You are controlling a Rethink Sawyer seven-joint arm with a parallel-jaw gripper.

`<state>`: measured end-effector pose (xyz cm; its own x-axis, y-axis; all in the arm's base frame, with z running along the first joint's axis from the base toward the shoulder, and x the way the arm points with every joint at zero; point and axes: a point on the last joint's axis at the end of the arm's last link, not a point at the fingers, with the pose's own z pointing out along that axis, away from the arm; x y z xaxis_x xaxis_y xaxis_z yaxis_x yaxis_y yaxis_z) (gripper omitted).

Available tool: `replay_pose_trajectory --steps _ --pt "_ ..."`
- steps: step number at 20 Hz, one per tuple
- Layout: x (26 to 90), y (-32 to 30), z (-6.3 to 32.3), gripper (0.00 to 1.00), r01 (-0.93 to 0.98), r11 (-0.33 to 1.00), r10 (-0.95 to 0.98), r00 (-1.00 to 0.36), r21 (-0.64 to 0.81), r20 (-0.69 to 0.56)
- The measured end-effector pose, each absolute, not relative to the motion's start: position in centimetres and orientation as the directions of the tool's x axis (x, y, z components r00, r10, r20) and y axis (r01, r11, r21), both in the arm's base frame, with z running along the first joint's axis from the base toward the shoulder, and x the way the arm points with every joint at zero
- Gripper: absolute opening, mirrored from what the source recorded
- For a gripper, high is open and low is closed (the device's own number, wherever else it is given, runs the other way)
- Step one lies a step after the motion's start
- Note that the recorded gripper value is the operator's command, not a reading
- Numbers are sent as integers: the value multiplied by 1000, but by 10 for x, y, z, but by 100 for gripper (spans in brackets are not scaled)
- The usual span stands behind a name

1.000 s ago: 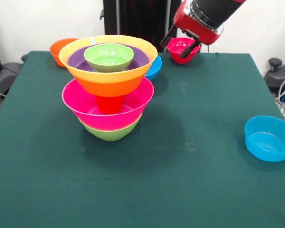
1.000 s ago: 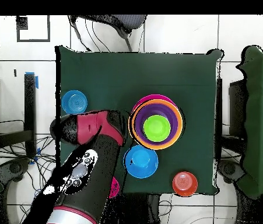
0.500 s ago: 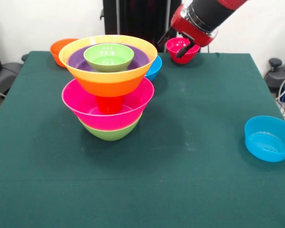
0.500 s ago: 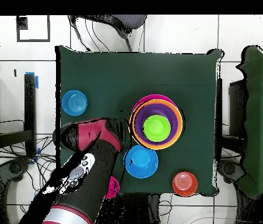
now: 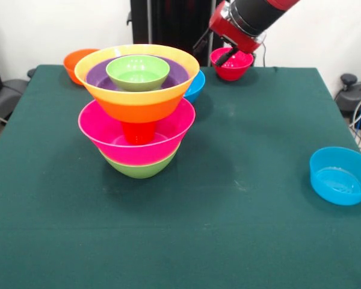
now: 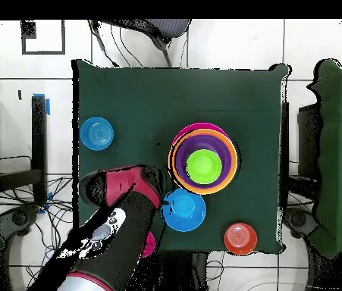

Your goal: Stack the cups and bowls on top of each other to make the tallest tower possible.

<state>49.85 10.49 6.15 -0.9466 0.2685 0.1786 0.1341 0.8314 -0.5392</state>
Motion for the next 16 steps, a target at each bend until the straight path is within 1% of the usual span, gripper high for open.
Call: replay_pose_trajectory --steps 7,16 --pt "486 96 58 100 137 826 274 -945 -547 177" --pt "473 91 28 100 120 824 244 -957 -554 156"
